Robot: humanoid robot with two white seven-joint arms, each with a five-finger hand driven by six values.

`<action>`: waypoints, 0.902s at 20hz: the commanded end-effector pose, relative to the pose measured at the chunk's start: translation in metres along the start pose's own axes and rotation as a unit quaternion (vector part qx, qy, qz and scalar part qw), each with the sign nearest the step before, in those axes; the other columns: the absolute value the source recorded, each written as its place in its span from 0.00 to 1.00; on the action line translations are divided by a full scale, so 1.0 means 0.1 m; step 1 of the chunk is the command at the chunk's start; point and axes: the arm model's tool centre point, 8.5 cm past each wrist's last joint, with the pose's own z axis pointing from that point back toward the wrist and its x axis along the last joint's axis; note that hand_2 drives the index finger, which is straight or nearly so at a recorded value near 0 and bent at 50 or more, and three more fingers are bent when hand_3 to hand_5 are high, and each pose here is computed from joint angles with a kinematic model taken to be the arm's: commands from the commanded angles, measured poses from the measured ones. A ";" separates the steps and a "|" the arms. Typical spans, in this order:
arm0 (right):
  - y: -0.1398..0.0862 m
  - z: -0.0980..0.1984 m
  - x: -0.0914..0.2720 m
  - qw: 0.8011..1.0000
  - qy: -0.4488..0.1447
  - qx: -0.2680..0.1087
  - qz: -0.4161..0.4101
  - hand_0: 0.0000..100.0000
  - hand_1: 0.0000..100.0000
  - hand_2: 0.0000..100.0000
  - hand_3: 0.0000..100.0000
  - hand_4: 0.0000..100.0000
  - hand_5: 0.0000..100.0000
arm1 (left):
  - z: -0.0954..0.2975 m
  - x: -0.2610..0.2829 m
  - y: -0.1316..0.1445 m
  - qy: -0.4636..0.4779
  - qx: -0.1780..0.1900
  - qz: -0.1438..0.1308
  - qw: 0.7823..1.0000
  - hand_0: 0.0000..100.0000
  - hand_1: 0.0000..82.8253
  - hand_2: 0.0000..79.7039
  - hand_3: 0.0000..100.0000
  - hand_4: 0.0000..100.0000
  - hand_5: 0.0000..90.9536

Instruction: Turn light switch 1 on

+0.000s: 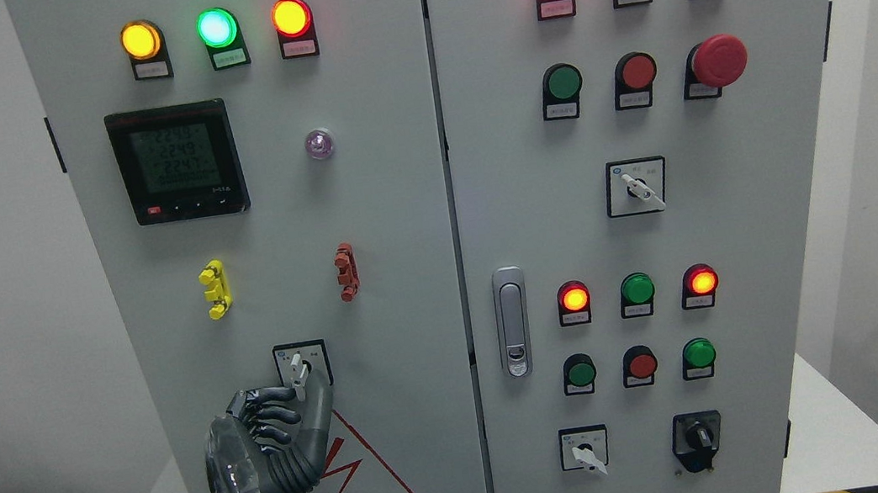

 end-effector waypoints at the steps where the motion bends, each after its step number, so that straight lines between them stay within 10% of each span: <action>1: 0.01 0.00 0.00 1.000 0.000 0.002 -0.003 0.12 0.39 0.00 0.00 0.00 0.00 | -0.02 0.03 -0.01 0.001 0.000 0.001 1.000 0.17 0.58 0.68 0.77 0.83 0.82; 18: 0.01 0.00 0.00 1.000 0.000 0.002 -0.003 0.12 0.39 0.00 0.00 0.00 0.00 | -0.06 0.05 0.00 0.007 0.002 -0.001 1.000 0.20 0.54 0.69 0.78 0.83 0.83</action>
